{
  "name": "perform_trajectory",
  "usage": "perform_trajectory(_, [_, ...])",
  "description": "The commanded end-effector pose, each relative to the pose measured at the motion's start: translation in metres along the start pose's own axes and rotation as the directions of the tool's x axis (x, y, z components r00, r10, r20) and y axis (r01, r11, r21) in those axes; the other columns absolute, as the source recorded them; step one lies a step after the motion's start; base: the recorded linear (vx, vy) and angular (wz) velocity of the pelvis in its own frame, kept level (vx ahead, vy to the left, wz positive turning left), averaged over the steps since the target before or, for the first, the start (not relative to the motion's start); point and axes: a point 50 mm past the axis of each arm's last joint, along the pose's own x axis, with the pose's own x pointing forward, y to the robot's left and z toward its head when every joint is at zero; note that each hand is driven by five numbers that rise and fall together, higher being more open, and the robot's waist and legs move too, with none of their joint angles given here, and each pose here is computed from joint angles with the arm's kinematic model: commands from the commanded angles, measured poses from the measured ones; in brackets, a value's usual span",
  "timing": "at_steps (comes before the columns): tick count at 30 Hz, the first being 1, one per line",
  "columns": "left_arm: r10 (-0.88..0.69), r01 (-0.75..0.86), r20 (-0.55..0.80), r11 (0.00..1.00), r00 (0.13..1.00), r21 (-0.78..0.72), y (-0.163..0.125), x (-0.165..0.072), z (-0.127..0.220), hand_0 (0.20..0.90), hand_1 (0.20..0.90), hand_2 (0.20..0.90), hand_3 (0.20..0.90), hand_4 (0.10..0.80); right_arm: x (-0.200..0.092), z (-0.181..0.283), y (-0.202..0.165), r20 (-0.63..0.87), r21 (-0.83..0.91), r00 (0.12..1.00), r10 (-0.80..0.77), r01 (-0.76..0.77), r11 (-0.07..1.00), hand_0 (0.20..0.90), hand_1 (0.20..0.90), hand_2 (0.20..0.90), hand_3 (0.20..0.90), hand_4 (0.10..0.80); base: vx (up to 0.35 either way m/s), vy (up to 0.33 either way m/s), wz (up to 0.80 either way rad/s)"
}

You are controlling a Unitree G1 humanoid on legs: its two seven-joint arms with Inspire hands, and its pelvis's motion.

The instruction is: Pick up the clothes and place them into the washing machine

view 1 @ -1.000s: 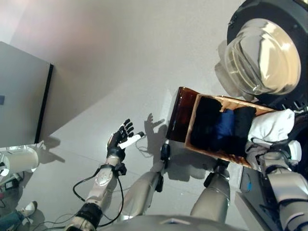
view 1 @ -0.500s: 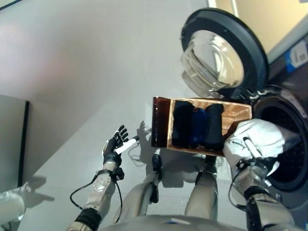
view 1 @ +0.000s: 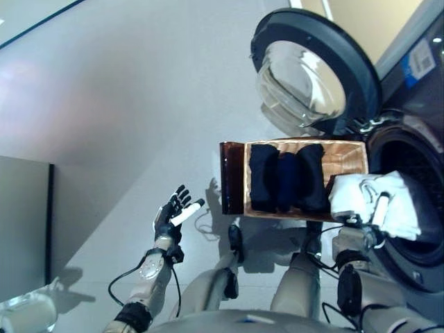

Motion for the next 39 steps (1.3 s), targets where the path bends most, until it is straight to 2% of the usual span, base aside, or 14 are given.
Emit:
perform_trajectory(1, [-0.014,0.014,0.149,1.0,0.989,0.001,0.003,0.005,0.03,0.9,0.9,0.9,0.9,0.8,0.005,0.051,0.053,0.22,0.088,0.967,0.131,-0.153,0.984,0.2,0.2,0.2,0.2,0.3,0.0,0.0,0.0])
perform_trajectory(3, [-0.014,0.013,0.145,1.0,0.989,0.007,0.003,0.005,0.029,0.9,0.9,0.9,0.9,0.8,0.006,0.057,0.057,0.238,0.134,0.964,0.116,-0.151,0.979,0.2,0.2,0.2,0.2,0.3,0.023,0.002,0.02])
perform_trajectory(4, [-0.01,0.008,0.128,1.0,0.992,0.012,0.004,0.004,0.026,0.9,0.9,0.9,0.9,0.8,0.007,0.064,0.057,0.254,0.208,0.965,0.065,-0.12,0.971,0.2,0.2,0.2,0.2,0.3,0.0,0.0,0.0])
perform_trajectory(8, [-0.021,0.02,0.112,1.0,0.993,0.013,0.002,0.004,0.023,0.9,0.9,0.9,0.9,0.8,0.013,0.085,0.056,0.271,0.324,0.961,-0.049,-0.043,0.945,0.2,0.2,0.2,0.2,0.3,0.008,0.006,0.0])
perform_trajectory(16, [-0.023,0.022,0.066,1.0,0.998,0.013,0.002,-0.001,0.012,0.9,0.9,0.9,0.9,0.8,0.012,0.137,0.077,0.366,0.405,0.927,-0.082,-0.079,0.911,0.2,0.2,0.2,0.2,0.3,0.03,0.017,-0.01])
perform_trajectory(25, [-0.024,0.024,0.052,1.0,0.998,0.009,0.002,-0.004,0.008,0.9,0.9,0.9,0.9,0.8,0.003,0.189,0.1,0.478,0.386,0.876,-0.062,-0.146,0.911,0.2,0.2,0.2,0.2,0.3,0.028,-0.002,-0.01])
perform_trajectory(32, [-0.043,0.043,0.102,0.999,0.994,0.005,-0.002,-0.001,0.02,0.9,0.9,0.9,0.9,0.8,-0.013,0.223,0.129,0.565,0.373,0.825,-0.004,-0.251,0.893,0.2,0.2,0.2,0.2,0.3,0.016,-0.01,-0.02])
perform_trajectory(39, [-0.013,0.012,0.139,1.0,0.99,0.006,0.004,0.002,0.029,0.9,0.9,0.9,0.9,0.8,-0.029,0.239,0.156,0.633,0.27,0.769,0.095,-0.334,0.903,0.2,0.2,0.2,0.2,0.3,-0.04,-0.034,-0.04])
